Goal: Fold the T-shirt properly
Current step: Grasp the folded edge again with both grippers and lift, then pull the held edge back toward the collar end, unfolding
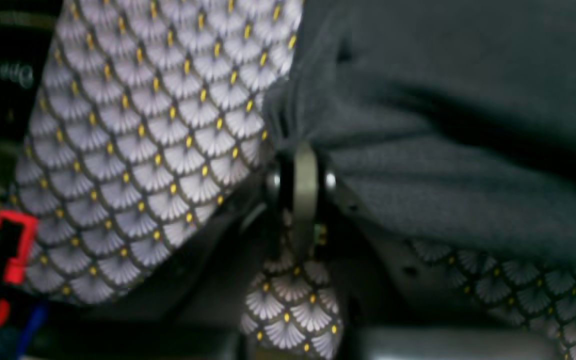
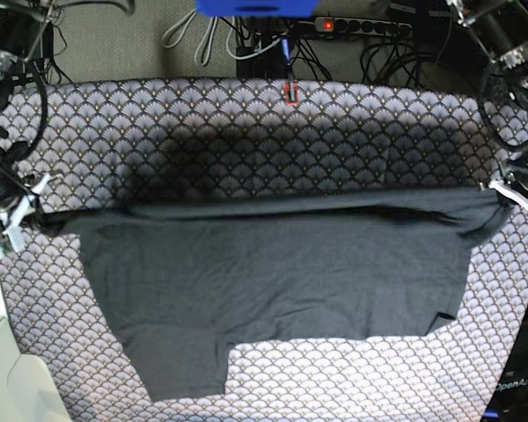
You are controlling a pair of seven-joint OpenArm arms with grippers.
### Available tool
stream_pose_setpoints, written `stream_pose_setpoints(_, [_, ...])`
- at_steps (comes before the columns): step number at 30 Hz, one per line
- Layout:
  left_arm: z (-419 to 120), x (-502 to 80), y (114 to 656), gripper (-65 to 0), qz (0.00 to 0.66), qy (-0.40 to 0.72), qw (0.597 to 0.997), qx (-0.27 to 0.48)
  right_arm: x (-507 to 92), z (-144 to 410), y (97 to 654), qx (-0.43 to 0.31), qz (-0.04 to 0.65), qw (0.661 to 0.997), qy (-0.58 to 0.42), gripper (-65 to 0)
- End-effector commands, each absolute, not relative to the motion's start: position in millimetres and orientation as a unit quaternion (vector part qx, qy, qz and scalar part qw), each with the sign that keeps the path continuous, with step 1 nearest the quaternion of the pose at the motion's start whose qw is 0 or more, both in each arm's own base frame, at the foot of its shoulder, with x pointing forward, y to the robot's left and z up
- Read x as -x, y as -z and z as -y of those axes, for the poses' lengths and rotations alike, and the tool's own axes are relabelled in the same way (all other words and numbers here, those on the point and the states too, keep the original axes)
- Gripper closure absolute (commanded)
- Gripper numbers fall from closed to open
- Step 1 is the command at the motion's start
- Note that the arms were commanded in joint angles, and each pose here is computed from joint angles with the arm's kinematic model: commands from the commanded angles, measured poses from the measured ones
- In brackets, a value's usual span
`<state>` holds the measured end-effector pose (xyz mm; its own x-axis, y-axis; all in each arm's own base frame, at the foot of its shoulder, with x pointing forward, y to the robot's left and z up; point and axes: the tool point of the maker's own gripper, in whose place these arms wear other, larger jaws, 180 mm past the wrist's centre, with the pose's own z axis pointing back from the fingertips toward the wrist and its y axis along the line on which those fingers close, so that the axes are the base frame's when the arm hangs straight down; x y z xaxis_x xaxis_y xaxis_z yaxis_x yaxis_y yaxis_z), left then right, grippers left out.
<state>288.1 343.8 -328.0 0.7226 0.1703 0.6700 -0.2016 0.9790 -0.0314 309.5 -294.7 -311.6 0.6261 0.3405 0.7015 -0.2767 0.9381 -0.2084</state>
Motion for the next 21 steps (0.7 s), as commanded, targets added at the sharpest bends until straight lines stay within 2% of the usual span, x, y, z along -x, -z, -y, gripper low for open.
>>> stream_pose_setpoints(1, [-351.9, -298.5, 309.4, -0.5, 0.385, -0.095, 0.917, -0.032, -315.8, 298.4, 299.4, 0.05, 0.41, 0.893, -0.178, 0.0])
stream_pose_setpoints(14, [-363.0, -322.0, 301.9, -0.5, 0.395, -0.11, 0.912, -0.02, -341.9, 285.7, 296.7, 0.031, 0.42, 0.888, -0.186, 0.0])
stream_pose_setpoints(21, [-363.6, -322.5, 301.0, -0.5, 0.396, -0.11, 0.912, -0.02, -340.8, 279.4, 317.6, 0.019, 0.387, 0.899, -0.206, 0.0])
